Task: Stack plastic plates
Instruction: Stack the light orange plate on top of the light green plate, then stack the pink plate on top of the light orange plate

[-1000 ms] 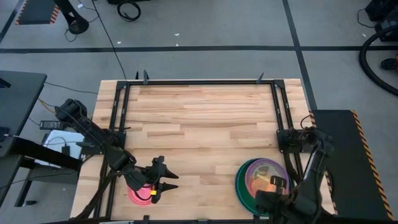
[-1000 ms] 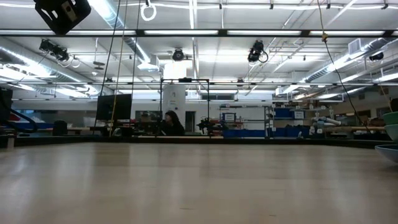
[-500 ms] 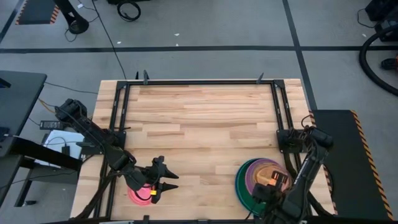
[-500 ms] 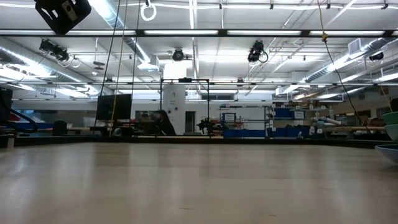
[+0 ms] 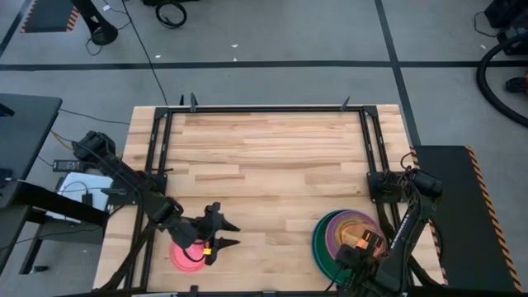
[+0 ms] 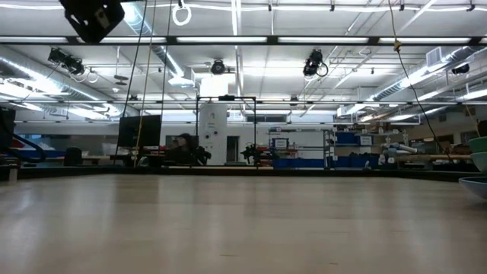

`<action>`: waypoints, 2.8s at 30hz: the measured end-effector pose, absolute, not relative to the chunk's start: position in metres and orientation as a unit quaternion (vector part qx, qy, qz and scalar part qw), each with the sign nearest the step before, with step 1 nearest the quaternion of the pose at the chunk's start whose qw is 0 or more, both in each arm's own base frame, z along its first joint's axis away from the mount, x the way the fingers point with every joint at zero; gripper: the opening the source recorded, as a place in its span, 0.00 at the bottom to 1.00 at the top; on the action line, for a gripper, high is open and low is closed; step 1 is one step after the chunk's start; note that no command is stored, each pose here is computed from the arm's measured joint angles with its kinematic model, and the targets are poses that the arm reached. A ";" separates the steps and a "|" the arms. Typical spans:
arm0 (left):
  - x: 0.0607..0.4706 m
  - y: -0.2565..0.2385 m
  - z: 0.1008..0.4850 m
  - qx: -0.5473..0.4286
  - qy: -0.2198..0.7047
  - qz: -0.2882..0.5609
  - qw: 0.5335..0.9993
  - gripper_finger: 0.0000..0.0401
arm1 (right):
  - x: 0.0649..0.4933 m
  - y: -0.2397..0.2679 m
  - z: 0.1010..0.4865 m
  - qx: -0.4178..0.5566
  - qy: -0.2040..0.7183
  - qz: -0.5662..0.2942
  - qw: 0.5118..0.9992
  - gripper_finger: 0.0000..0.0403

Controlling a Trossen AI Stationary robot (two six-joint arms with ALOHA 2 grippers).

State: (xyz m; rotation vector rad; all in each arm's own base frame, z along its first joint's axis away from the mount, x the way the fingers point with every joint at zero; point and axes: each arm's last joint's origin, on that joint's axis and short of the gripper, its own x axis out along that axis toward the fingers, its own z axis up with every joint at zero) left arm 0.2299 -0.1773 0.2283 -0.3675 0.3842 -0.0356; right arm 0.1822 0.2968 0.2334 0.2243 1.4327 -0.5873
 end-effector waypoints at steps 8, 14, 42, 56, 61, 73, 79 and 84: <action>0.240 -0.163 0.228 -0.186 0.185 0.011 0.965 0.47 | 0.183 0.299 0.231 0.106 0.584 -0.276 0.756 0.09; 0.242 -0.161 0.228 -0.187 0.185 0.016 0.965 0.47 | 0.183 0.299 0.229 0.110 0.583 -0.274 0.757 0.14; 0.248 -0.161 0.244 -0.223 0.106 0.005 0.969 0.47 | 0.255 0.287 0.269 -0.150 0.348 -0.172 0.909 0.19; 0.272 -0.237 0.275 -0.098 0.062 -0.057 0.992 0.47 | 0.280 0.280 0.249 -0.187 0.305 -0.172 0.918 0.19; 0.283 -0.248 0.268 -0.079 0.161 -0.031 0.983 0.46 | 0.283 0.281 0.244 -0.154 0.307 -0.164 0.925 0.19; 0.230 -0.249 0.222 -0.269 0.468 0.087 0.837 0.46 | 0.283 0.282 0.241 -0.149 0.307 -0.159 0.926 0.19; 0.206 -0.251 0.209 -0.289 0.521 0.175 0.784 0.46 | 0.288 0.278 0.242 -0.147 0.306 -0.166 0.926 0.19; 0.215 -0.273 0.193 -0.340 0.508 0.141 0.779 0.46 | 0.291 0.275 0.242 -0.147 0.308 -0.169 0.924 0.19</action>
